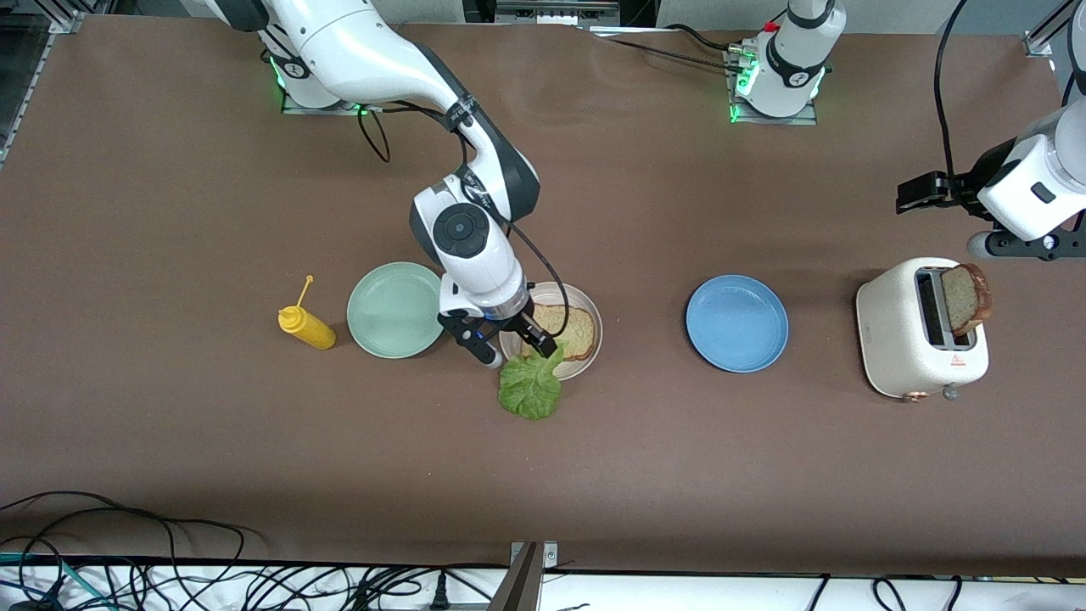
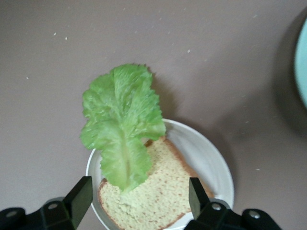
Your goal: Make sandwich on beige plate with both arms
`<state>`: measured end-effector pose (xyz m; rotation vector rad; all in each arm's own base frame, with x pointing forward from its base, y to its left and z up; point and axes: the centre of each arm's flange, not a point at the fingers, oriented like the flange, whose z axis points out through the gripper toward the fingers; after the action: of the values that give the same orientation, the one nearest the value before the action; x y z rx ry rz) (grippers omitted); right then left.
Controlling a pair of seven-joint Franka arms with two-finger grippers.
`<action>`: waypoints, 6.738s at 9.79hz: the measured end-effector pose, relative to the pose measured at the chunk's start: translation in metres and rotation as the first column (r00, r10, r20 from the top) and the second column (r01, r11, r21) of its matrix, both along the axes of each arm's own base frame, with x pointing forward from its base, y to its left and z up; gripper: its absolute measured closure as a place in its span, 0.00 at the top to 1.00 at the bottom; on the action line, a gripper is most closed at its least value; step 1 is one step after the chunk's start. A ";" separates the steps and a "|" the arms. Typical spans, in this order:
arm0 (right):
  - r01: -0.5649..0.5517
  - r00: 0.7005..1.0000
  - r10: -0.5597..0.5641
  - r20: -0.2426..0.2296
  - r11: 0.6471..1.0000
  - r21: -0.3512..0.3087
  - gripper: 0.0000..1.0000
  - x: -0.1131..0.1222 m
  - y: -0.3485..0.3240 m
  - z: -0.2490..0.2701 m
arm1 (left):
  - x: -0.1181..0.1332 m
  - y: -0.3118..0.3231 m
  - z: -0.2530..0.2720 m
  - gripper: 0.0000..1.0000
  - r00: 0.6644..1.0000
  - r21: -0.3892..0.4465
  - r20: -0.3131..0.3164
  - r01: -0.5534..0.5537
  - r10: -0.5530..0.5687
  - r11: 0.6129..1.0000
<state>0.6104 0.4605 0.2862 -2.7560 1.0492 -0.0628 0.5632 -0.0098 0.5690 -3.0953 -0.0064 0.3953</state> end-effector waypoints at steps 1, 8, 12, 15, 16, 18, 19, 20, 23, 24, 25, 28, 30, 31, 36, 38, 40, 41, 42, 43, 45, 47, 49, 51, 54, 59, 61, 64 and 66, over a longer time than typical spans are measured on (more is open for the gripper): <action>-0.040 0.999 0.040 -0.026 0.999 -0.026 0.91 0.007 -0.017 0.015 | 0.001 0.001 -0.003 1.00 1.000 0.000 0.005 -0.001 0.001 1.000; -0.508 0.854 0.470 -0.222 0.847 -0.158 1.00 0.047 -0.203 0.097 | -0.006 0.002 -0.008 1.00 0.999 -0.004 0.034 -0.002 0.002 1.000; -0.704 0.700 0.662 -0.266 0.702 -0.104 1.00 0.037 -0.327 0.118 | -0.006 0.002 -0.008 1.00 0.999 -0.004 0.036 -0.002 0.002 1.000; -0.839 0.535 0.809 -0.243 0.544 -0.034 1.00 0.016 -0.415 0.120 | -0.005 0.003 -0.007 1.00 0.999 0.000 0.039 -0.022 0.022 1.000; -0.874 0.480 0.851 -0.214 0.486 -0.026 1.00 0.012 -0.440 0.111 | -0.005 0.003 -0.007 1.00 0.999 0.000 0.040 -0.025 0.025 1.000; -0.921 0.386 0.912 -0.135 0.389 -0.010 1.00 0.007 -0.468 0.089 | -0.005 0.002 -0.007 1.00 0.999 0.002 0.042 -0.030 0.030 1.000; -0.940 0.340 0.938 -0.071 0.341 0.002 1.00 0.005 -0.483 0.076 | -0.005 0.002 -0.007 1.00 0.999 0.002 0.042 -0.032 0.032 0.999; -0.954 0.300 0.954 -0.003 0.300 0.008 1.00 0.002 -0.498 0.063 | -0.005 0.001 -0.007 1.00 0.999 0.003 0.042 -0.033 0.033 0.999; -0.984 0.173 0.962 0.209 0.179 -0.011 1.00 0.002 -0.523 0.018 | -0.005 0.001 -0.007 1.00 0.999 0.003 0.042 -0.033 0.033 0.999; -0.990 0.129 0.955 0.267 0.141 -0.029 1.00 0.003 -0.525 -0.001 | -0.005 0.001 -0.007 1.00 0.999 0.003 0.042 -0.033 0.033 0.999; -0.993 0.084 0.942 0.324 0.107 -0.053 1.00 0.003 -0.525 -0.023 | -0.005 0.001 -0.007 1.00 0.999 0.003 0.042 -0.033 0.033 0.999; -0.992 -0.018 0.908 0.419 0.035 -0.119 1.00 0.003 -0.515 -0.061 | -0.005 0.001 -0.007 1.00 0.999 0.003 0.042 -0.032 0.032 0.999; -0.988 -0.069 0.879 0.472 0.004 -0.151 1.00 0.004 -0.501 -0.067 | -0.005 0.001 -0.007 1.00 0.999 0.003 0.042 -0.032 0.032 0.999; -0.987 -0.093 0.871 0.483 -0.018 -0.159 1.00 0.003 -0.498 -0.071 | -0.005 0.000 -0.007 1.00 0.999 0.003 0.042 -0.032 0.032 0.999; -0.981 -0.151 0.847 0.511 -0.064 -0.183 1.00 0.002 -0.484 -0.087 | -0.005 0.000 -0.007 1.00 0.999 0.003 0.042 -0.032 0.032 0.999; -0.978 -0.164 0.832 0.530 -0.065 -0.199 1.00 0.003 -0.475 -0.089 | -0.005 0.000 -0.007 1.00 0.999 0.003 0.042 -0.032 0.032 0.999; -0.976 -0.176 0.827 0.534 -0.075 -0.205 0.99 0.003 -0.470 -0.090 | -0.005 0.001 -0.007 1.00 0.999 0.003 0.044 -0.032 0.032 0.999; -0.975 -0.179 0.826 0.534 -0.077 -0.208 0.97 0.004 -0.470 -0.090 | -0.005 0.001 -0.007 1.00 0.998 0.002 0.044 -0.032 0.032 0.999; -0.975 -0.182 0.825 0.535 -0.079 -0.210 0.96 0.004 -0.470 -0.090 | -0.005 0.001 -0.006 1.00 0.998 0.002 0.045 -0.032 0.032 0.999; -0.974 -0.184 0.824 0.536 -0.082 -0.209 0.81 0.004 -0.469 -0.090 | -0.006 0.001 -0.004 1.00 0.998 0.002 0.048 -0.033 0.033 0.999; -0.975 -0.186 0.824 0.536 -0.085 -0.207 0.50 0.003 -0.468 -0.093 | -0.008 0.007 0.001 1.00 0.997 0.002 0.059 -0.044 0.044 0.999; -0.972 -0.192 0.824 0.533 -0.086 -0.216 0.30 0.007 -0.468 -0.090 | -0.010 0.017 0.006 1.00 0.996 0.001 0.068 -0.063 0.063 0.998; -0.966 -0.221 0.834 0.505 -0.116 -0.231 0.11 0.020 -0.470 -0.073 | -0.012 0.017 0.011 1.00 0.995 0.000 0.077 -0.062 0.062 0.998; -0.975 -0.212 0.868 0.449 -0.152 -0.165 0.11 0.036 -0.465 -0.042 | -0.015 0.014 0.017 1.00 0.995 -0.002 0.088 -0.056 0.056 0.998; -0.981 -0.192 0.932 0.309 -0.179 -0.070 0.11 0.061 -0.416 0.019 | -0.018 0.013 0.024 1.00 0.994 -0.004 0.100 -0.053 0.053 0.999; -0.978 -0.207 0.977 -0.046 -0.207 0.003 0.11 0.052 -0.271 0.062 | -0.019 0.010 0.024 1.00 0.994 -0.004 0.099 -0.047 0.048 0.999; -0.968 -0.243 0.949 -0.201 -0.249 -0.003 0.11 0.038 -0.221 0.070 | -0.018 0.010 0.024 1.00 0.994 -0.004 0.098 -0.048 0.048 0.999; -0.946 -0.272 0.845 -0.461 -0.324 -0.035 0.11 0.007 -0.143 0.070 | -0.018 0.006 0.022 1.00 0.995 -0.004 0.095 -0.041 0.041 0.999; -0.914 -0.292 0.730 -0.618 -0.404 -0.045 0.11 -0.024 -0.087 0.049 | -0.016 0.004 0.018 1.00 0.995 -0.003 0.088 -0.037 0.037 0.999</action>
<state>0.5865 0.3735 0.3353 -3.0099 -2.0381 0.4267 0.5471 -0.0059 0.5873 -3.1150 -0.0657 0.2592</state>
